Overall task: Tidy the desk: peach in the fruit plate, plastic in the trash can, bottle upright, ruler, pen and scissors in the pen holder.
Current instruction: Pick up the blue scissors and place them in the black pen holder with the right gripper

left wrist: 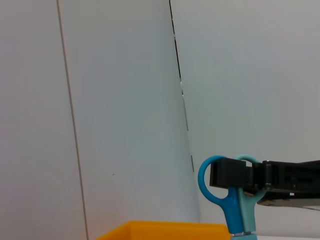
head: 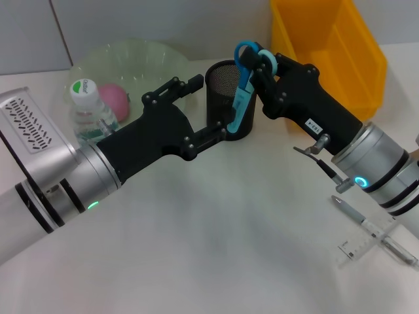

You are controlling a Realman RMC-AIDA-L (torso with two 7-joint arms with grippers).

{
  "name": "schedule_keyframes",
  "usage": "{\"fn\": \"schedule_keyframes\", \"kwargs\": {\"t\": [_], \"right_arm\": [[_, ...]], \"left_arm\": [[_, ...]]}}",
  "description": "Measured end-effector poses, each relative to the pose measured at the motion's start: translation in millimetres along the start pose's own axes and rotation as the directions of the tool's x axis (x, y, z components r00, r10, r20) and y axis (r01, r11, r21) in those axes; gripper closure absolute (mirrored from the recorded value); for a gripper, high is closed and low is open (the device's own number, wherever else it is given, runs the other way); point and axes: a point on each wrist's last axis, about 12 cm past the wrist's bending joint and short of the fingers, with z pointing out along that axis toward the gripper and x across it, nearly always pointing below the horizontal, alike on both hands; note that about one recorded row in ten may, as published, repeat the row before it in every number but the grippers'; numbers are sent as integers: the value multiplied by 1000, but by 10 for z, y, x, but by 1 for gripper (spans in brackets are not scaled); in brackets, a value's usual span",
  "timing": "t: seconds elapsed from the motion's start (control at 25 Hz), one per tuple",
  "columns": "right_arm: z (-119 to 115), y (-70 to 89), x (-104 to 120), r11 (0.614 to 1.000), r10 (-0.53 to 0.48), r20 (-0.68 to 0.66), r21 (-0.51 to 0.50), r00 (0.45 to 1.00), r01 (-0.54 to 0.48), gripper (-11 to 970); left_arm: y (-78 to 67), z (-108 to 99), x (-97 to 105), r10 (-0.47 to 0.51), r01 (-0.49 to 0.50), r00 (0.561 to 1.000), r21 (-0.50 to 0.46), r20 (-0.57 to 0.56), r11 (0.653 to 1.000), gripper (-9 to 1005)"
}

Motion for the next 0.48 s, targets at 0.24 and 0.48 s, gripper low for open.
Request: {"fn": "schedule_keyframes", "kwargs": {"t": [0.24, 0.48], "right_arm": [[-21, -106, -75, 998, -38, 30, 41, 999, 36, 871], [159, -317, -216, 986, -148, 28, 80, 989, 146, 871]], "left_arm": [[-2, -56, 36, -7, 7, 1000, -10, -12, 1000, 250], [-78, -262, 86, -38, 38, 999, -22, 11, 999, 238]]}}
